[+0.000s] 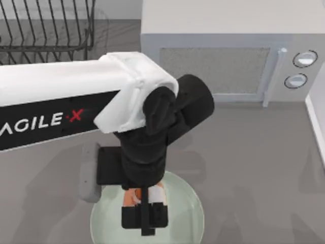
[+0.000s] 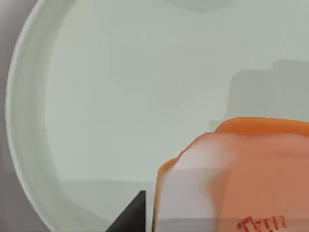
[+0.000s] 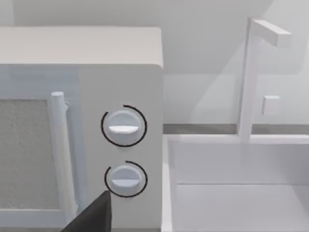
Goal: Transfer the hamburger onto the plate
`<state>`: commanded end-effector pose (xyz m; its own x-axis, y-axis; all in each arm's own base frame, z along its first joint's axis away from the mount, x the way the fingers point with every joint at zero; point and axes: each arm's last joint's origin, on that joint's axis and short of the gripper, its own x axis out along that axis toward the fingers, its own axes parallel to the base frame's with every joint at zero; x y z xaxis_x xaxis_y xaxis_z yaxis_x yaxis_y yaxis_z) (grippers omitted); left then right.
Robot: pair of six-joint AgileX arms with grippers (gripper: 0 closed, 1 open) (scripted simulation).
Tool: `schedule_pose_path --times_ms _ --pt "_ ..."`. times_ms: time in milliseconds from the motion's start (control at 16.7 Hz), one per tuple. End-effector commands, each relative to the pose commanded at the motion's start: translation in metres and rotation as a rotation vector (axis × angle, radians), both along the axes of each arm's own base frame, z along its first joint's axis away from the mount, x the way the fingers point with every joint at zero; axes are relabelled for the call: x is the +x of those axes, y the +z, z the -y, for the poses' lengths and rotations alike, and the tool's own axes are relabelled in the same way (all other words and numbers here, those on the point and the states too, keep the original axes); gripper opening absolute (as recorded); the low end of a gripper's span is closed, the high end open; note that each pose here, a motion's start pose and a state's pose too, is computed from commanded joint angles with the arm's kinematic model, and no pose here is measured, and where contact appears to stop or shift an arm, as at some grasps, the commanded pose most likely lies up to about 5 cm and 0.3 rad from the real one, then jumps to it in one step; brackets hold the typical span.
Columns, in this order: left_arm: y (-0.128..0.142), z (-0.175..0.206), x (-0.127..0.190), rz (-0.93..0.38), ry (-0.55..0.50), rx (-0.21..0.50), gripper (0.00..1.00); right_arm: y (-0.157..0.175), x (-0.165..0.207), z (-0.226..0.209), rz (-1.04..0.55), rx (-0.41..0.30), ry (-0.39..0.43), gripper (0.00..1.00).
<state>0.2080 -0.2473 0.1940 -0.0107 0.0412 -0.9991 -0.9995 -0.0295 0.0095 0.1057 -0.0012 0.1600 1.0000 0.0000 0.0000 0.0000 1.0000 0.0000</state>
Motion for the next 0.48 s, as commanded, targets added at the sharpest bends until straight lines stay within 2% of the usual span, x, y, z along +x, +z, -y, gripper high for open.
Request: schedule_pose_path --times_ms 480 --pt "-0.0017 0.0005 -0.0015 -0.001 0.021 0.002 0.00 0.0000 0.0000 0.0000 0.000 0.000 0.000 1.00"
